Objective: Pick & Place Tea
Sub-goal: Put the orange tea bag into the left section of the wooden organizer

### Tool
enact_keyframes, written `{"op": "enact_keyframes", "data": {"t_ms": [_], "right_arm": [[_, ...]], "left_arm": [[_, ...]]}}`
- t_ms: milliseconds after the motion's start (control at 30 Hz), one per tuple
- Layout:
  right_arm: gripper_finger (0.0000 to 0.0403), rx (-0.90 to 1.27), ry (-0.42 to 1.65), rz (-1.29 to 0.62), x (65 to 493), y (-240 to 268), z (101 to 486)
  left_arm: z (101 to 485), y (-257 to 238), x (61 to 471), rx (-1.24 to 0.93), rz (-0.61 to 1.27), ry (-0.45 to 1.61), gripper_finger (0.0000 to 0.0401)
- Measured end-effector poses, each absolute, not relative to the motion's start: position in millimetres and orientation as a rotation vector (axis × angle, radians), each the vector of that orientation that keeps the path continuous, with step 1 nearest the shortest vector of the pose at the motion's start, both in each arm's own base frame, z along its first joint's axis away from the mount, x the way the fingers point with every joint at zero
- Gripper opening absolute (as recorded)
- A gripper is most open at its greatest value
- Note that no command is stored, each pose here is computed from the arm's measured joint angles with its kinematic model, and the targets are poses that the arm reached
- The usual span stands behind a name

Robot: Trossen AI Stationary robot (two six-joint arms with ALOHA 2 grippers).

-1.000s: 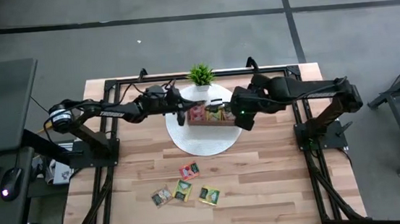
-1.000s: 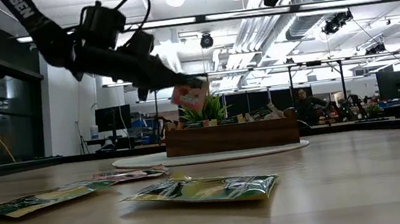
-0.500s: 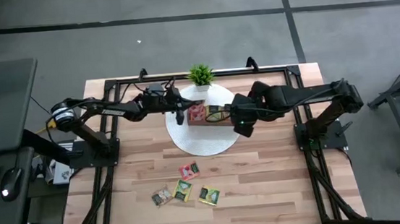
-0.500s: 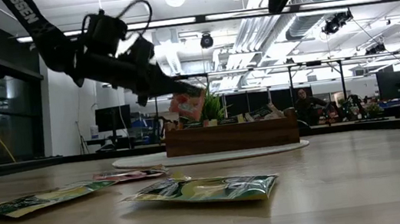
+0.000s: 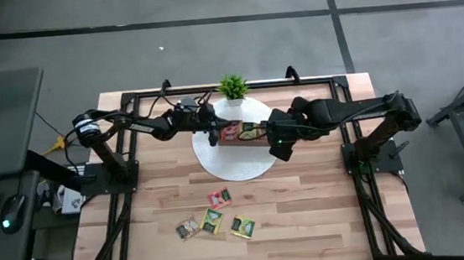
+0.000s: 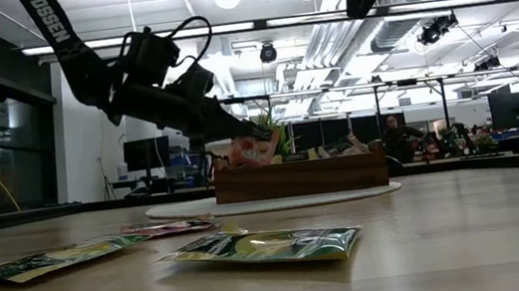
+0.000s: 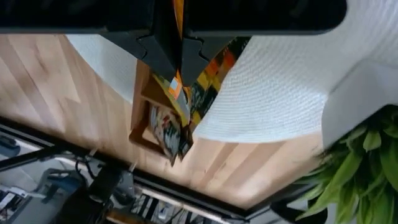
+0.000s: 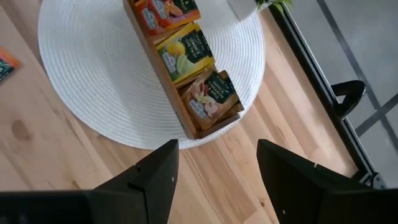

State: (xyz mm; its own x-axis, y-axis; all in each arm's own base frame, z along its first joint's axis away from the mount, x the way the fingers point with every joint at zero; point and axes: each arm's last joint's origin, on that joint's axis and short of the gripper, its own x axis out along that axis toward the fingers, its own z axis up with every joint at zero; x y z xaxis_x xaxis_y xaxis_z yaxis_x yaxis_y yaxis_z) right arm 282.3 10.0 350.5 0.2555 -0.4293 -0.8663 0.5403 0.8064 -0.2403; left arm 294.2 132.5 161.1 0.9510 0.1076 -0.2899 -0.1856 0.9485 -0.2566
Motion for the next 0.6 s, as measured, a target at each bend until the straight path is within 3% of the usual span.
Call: {"op": "enact_keyframes", "data": {"t_ms": [333, 600], "right_arm": [[0.0213, 0.108, 1.134, -0.663, 282.3, 9.9, 350.5], [0.0214, 0.089, 1.139, -0.654, 282.3, 9.8, 350.6]], "left_arm": [[156.3, 132.6, 292.7, -0.293, 0.178, 0.324, 0.0011], [156.6, 134.6, 292.3, -0.28, 0.241, 0.319, 0.0097]]}}
